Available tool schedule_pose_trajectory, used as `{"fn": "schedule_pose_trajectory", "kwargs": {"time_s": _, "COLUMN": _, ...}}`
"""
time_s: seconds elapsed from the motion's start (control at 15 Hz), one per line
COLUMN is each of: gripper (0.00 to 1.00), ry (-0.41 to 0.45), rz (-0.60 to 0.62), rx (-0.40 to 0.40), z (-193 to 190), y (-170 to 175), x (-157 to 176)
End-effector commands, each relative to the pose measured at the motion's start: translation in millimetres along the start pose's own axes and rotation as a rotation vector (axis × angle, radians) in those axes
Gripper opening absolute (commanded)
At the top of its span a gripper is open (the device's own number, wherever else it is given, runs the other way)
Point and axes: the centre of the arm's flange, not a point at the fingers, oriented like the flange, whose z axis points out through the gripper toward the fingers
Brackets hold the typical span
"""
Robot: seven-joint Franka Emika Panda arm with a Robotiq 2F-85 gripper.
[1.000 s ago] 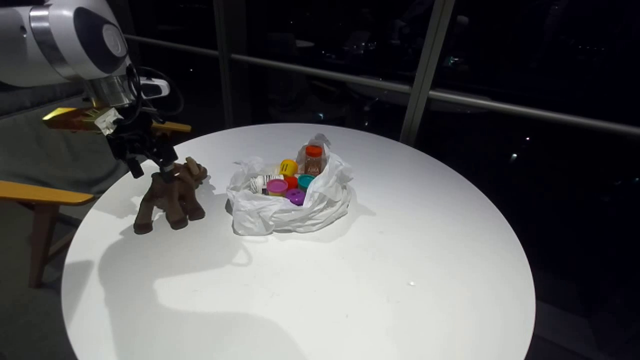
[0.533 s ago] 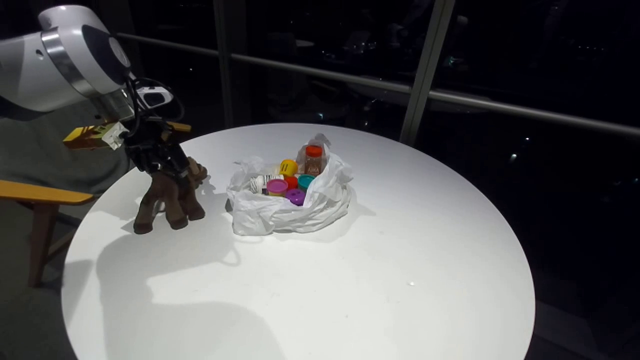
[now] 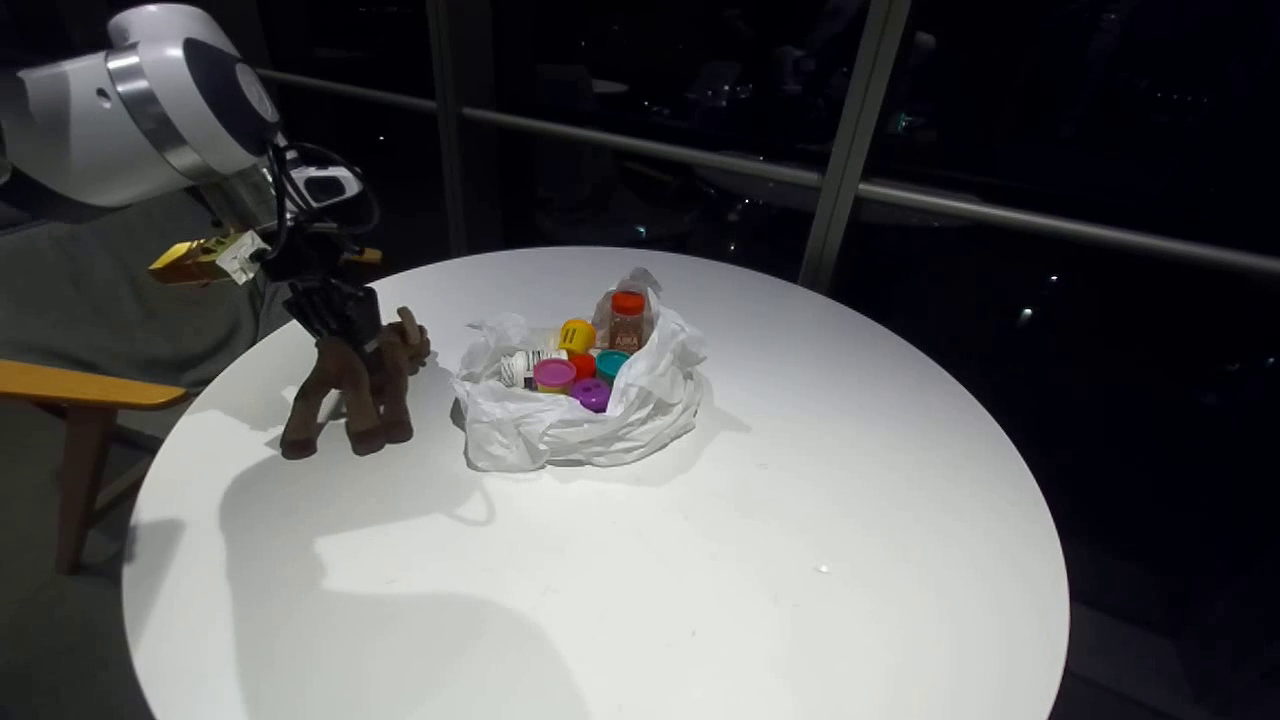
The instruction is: Pick the objects on the table and put them in the plastic bag
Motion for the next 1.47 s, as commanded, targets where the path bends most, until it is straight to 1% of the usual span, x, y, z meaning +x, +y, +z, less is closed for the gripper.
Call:
{"fn": "schedule_pose_trajectory", "kwargs": {"time_s": 0.0, "gripper": 0.13, "ry": -0.031, "rz": 0.062, "rx": 0.021, "z": -36.4, "y": 27.6, "x": 33.5}}
{"fn": "schedule_pose_trajectory", "kwargs": {"time_s": 0.4, "gripper": 0.16, "ry": 0.028, "rz": 0.191, "rx": 0.102, "z": -114.3, "y": 92.7, "x": 68.0}}
{"fn": "schedule_pose_trajectory", "kwargs": {"time_s": 0.53, "gripper": 0.16, "ry": 0.046, "rz": 0.25, "rx": 0.115, "z": -129.9, "y": 117.9, "x": 78.7}}
{"fn": "schedule_pose_trajectory", "kwargs": {"time_s": 0.67, "gripper": 0.15, "ry": 0.061, "rz": 0.309, "rx": 0.108, "z": -134.1, "y": 140.4, "x": 88.3}}
{"fn": "schedule_pose_trajectory", "kwargs": {"time_s": 0.87, "gripper": 0.15, "ry": 0.047, "rz": 0.358, "rx": 0.093, "z": -120.7, "y": 163.4, "x": 97.6}}
{"fn": "schedule_pose_trajectory", "kwargs": {"time_s": 1.13, "gripper": 0.15, "ry": 0.045, "rz": 0.434, "rx": 0.037, "z": -78.4, "y": 181.6, "x": 103.1}}
{"fn": "schedule_pose_trajectory", "kwargs": {"time_s": 1.2, "gripper": 0.15, "ry": 0.049, "rz": 0.453, "rx": 0.017, "z": -67.3, "y": 184.2, "x": 104.0}}
{"fn": "schedule_pose_trajectory", "kwargs": {"time_s": 1.4, "gripper": 0.14, "ry": 0.093, "rz": 0.511, "rx": -0.062, "z": -40.8, "y": 171.0, "x": 104.9}}
